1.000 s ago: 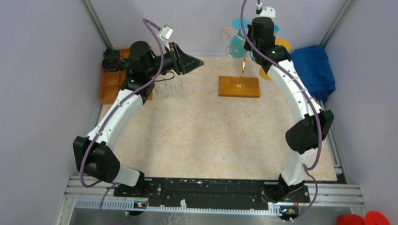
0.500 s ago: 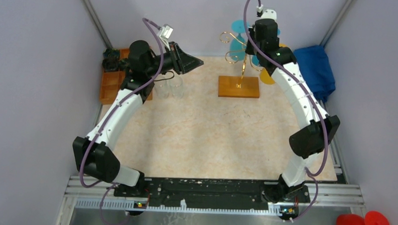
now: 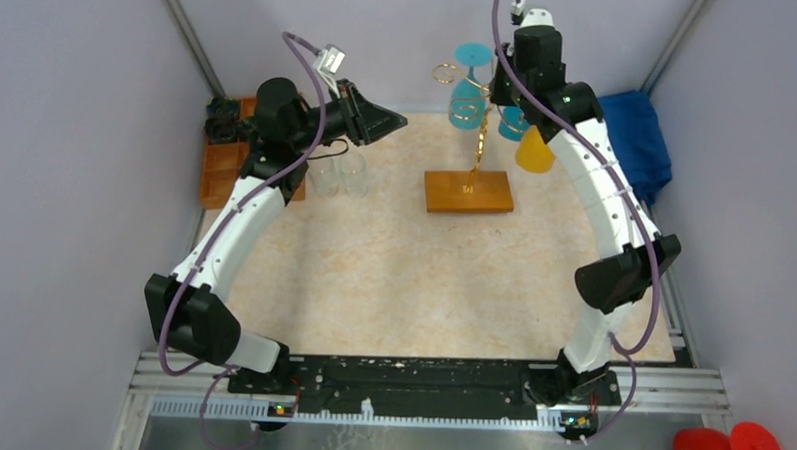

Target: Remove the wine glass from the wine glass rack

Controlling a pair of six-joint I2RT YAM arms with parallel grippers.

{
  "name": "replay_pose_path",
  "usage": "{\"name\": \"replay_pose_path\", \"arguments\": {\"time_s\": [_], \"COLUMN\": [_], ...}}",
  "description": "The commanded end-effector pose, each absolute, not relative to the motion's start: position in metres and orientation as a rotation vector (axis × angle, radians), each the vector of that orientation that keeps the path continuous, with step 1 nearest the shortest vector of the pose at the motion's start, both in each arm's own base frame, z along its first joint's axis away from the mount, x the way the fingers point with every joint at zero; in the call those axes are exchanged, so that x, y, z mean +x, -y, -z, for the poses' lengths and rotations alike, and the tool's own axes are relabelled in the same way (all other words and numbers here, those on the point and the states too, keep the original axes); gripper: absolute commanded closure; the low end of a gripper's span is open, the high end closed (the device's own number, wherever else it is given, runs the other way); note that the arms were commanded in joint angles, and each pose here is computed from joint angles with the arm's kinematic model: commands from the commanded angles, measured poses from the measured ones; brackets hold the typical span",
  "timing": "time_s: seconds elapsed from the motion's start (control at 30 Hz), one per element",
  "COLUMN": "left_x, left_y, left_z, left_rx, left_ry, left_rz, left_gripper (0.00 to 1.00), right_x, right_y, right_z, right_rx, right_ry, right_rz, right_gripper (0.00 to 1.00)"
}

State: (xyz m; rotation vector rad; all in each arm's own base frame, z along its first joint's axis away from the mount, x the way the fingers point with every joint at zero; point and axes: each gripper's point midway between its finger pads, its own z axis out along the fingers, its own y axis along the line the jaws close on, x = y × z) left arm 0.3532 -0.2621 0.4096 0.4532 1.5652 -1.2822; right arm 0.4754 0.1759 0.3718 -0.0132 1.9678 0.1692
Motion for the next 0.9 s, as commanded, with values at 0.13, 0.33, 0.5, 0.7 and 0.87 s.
{"name": "replay_pose_path", "arguments": {"time_s": [0.13, 0.33, 0.5, 0.7, 0.87], "left_x": [0.355, 0.352, 0.347, 0.348, 0.350], "left_y": [0.261, 0.261, 0.260, 0.261, 0.262], "left_z": [-0.418, -0.412, -0.410, -0.408, -0.402], "left_rx": [0.473, 0.473, 0.471, 0.460, 0.445], "left_ry": [-1.539, -1.554, -1.562, -1.568, -1.582], "left_rz": [1.263, 1.269, 1.278, 1.289, 1.301], "left_gripper": [0.70, 0.70, 0.70, 0.70, 0.70], "right_x": [0.454, 0.421, 0.382, 0.356, 0.351], "right_y": [-0.191, -0.207, -0.218, -0.214, -0.210], "right_z": [-0.473, -0.438, -0.414, -0.401, -0.392], "right_rx": [-0.012, -0.047, -0.071, -0.077, -0.082], "right_ry": [-1.701, -1.742, -1.763, -1.786, -1.804], "right_rz": [-0.352, -0.426, -0.477, -0.496, -0.482], "right_gripper": [1.00, 1.00, 1.00, 1.00, 1.00]}}
